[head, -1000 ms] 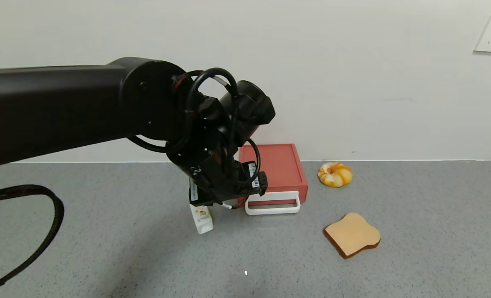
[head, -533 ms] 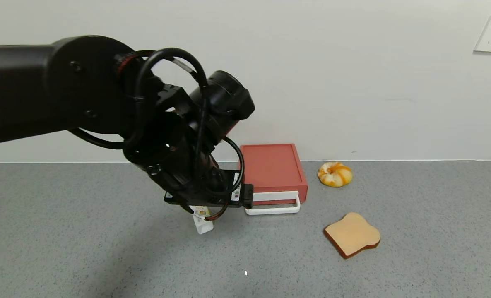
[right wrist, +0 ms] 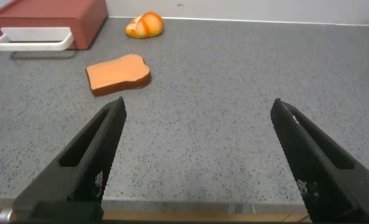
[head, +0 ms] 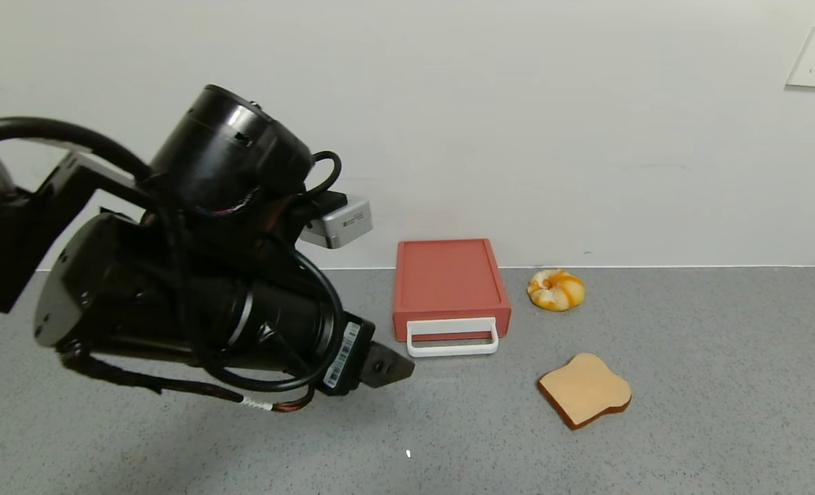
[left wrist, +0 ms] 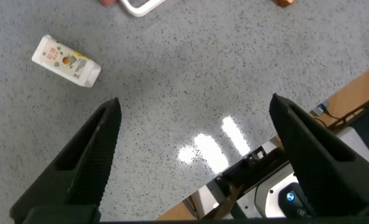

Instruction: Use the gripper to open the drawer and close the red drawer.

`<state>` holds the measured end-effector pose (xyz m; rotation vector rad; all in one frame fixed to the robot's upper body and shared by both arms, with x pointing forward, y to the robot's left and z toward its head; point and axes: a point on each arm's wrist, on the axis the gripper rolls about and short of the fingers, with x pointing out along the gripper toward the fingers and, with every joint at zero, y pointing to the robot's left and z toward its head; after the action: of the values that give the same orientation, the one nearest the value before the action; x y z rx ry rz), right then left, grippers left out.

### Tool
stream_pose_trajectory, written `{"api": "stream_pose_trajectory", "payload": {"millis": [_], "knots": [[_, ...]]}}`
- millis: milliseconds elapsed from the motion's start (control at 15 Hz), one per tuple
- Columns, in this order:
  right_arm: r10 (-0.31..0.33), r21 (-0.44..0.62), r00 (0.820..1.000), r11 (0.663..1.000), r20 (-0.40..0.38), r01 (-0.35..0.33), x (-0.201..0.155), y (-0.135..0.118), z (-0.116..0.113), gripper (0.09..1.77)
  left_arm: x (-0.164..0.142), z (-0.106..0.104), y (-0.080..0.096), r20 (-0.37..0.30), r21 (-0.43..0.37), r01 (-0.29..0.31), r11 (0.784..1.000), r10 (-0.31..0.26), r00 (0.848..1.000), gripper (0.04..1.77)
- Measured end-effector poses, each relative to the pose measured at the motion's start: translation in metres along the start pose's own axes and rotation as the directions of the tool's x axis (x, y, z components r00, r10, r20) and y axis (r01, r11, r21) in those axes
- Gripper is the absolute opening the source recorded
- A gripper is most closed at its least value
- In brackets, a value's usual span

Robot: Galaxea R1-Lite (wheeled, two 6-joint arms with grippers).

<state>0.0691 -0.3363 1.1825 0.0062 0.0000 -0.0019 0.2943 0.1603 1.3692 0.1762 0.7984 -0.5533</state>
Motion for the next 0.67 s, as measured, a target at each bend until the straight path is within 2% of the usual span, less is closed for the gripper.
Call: {"api": "stream_pose_trajectory", "payload": {"millis": [133,333,533,667], "knots": [[0.000,0.000,1.000,1.000,0.000,0.000,0.000,0.000,0.000,1.71,-0.013,-0.011,0.001,0.058,0.035,0.028,0.999,-0.030,0.998,1.72],[0.000,0.000,1.000,1.000,0.000,0.000,0.000,0.000,0.000,1.71,-0.039,-0.034,0.006,0.176,0.088,0.036,0.995,-0.051,0.983,1.72],[0.000,0.000,1.000,1.000,0.000,0.000,0.000,0.000,0.000,1.71,-0.071,-0.066,0.020,0.296,0.145,-0.018,0.989,-0.026,0.955,1.72],[0.000,0.000,1.000,1.000,0.000,0.000,0.000,0.000,0.000,1.71,-0.089,-0.088,0.030,0.355,0.137,-0.064,0.988,0.011,0.935,1.72]]}}
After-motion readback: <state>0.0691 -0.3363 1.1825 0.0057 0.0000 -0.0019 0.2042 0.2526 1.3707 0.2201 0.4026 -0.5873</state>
